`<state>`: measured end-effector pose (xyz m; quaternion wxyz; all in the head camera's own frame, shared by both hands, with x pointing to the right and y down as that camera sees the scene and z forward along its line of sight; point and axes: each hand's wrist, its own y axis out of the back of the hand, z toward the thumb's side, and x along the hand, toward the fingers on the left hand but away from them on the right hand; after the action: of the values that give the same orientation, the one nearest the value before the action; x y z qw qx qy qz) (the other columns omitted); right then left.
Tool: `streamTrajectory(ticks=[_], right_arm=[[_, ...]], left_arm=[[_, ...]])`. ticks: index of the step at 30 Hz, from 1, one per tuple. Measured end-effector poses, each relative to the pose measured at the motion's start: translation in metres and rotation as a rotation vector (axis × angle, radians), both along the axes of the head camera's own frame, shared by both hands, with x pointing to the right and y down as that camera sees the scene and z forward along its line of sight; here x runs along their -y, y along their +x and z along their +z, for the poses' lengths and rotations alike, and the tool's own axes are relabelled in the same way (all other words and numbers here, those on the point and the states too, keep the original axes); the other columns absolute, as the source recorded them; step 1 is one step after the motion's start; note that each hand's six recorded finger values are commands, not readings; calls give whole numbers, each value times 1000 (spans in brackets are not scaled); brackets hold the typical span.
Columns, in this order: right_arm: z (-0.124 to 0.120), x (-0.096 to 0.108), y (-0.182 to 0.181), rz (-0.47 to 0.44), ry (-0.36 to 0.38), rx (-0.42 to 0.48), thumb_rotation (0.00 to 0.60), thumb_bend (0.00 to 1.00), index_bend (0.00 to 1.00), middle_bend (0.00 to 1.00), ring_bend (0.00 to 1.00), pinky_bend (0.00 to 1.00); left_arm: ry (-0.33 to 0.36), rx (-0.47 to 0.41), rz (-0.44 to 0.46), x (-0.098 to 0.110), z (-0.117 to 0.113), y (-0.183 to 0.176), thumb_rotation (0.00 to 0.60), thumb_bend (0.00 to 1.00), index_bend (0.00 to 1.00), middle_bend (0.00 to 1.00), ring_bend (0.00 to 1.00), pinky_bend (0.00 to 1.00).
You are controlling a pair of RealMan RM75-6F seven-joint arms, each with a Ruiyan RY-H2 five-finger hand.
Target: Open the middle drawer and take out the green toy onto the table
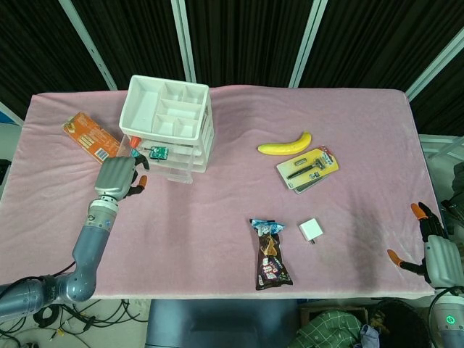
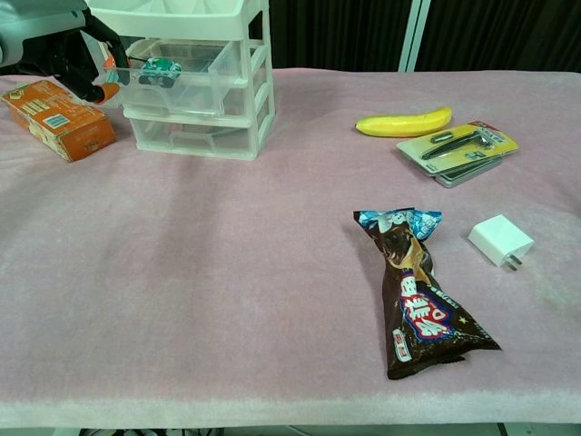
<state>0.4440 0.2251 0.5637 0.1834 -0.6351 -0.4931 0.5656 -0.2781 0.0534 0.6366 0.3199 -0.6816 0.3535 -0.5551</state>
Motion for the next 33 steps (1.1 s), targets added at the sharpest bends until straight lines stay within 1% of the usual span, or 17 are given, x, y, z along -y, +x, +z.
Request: streamTrajectory(ticks=[6, 10, 26, 33], right_arm=[[0, 0, 0, 2, 1, 0, 600, 118, 32, 0, 0, 137], [0, 0, 0, 0, 1, 0, 600, 118, 32, 0, 0, 136], [-1, 1, 1, 7, 5, -1, 600, 118, 32, 0, 0, 137], [-1, 1, 1, 6, 4, -2, 600, 118, 32, 0, 0, 136]], left_arm=[[-5, -14, 10, -7, -8, -2, 600, 453, 483, 1000, 986, 951], [-14, -9, 12, -13, -10, -9, 600, 452, 482, 1000, 986, 951], [-33, -24, 19, -23, -14, -14, 600, 452, 477, 1000, 985, 951], [-30, -27, 21, -24, -17, -15, 600, 446, 460, 1000, 986, 951]])
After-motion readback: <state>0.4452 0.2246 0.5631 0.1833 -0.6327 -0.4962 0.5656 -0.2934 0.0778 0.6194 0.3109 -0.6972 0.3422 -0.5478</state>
